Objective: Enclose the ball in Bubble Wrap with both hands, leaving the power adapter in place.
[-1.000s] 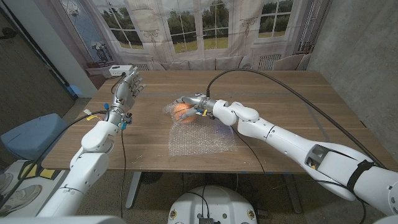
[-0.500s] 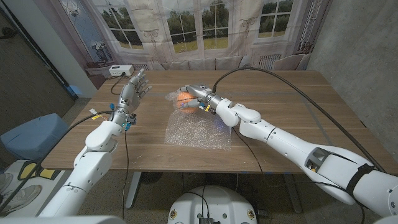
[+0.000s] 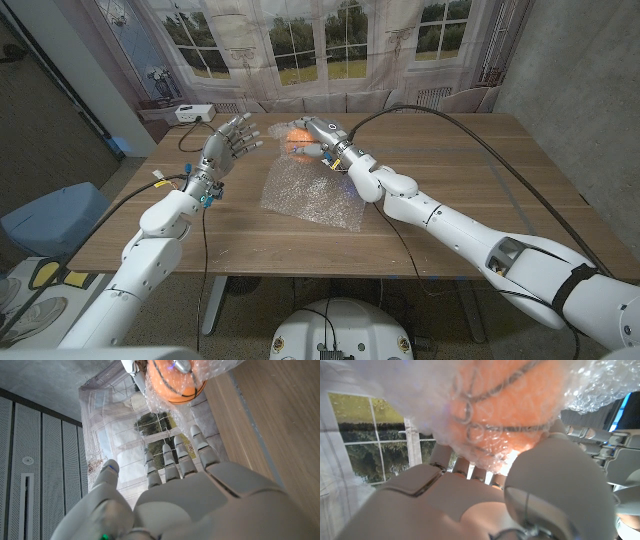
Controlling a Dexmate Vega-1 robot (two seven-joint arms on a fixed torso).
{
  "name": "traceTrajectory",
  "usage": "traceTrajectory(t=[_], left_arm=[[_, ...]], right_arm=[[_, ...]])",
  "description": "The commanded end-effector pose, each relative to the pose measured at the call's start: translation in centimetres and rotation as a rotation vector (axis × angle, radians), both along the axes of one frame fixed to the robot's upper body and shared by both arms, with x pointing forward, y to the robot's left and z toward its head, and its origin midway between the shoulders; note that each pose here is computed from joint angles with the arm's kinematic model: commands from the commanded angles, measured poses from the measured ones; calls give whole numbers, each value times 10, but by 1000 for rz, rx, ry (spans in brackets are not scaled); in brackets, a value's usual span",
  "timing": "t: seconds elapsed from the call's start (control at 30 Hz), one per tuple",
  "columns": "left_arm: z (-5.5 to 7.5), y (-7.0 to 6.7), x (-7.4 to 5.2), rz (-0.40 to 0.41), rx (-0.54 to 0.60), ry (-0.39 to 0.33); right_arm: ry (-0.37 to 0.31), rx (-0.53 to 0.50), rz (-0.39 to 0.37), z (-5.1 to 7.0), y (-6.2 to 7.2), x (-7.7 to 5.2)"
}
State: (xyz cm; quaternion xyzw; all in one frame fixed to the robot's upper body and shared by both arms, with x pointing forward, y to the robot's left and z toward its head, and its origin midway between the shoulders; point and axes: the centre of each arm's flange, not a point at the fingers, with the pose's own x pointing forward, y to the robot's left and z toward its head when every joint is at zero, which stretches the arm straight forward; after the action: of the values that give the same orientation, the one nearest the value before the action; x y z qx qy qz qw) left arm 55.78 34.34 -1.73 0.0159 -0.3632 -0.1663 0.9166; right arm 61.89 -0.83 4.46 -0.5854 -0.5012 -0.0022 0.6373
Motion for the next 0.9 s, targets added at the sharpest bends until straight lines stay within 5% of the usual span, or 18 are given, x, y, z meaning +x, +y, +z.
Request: traceTrajectory(t=[0.03, 0.23, 0.37, 0.6, 0.9], left_arm=[[6, -6, 5, -168, 42, -63], [7, -8, 7, -293, 41, -63], [6, -12, 13, -387, 85, -4], [9, -11, 18, -324, 174, 137], [14, -23, 34, -406, 227, 252]], right_arm=[[-74, 79, -50, 15, 2, 4], [-93, 108, -80, 20, 0, 9], [-108, 155, -75, 28, -3, 6], [-163, 222, -27, 37, -5, -6], [-262, 323, 26, 49, -5, -24]])
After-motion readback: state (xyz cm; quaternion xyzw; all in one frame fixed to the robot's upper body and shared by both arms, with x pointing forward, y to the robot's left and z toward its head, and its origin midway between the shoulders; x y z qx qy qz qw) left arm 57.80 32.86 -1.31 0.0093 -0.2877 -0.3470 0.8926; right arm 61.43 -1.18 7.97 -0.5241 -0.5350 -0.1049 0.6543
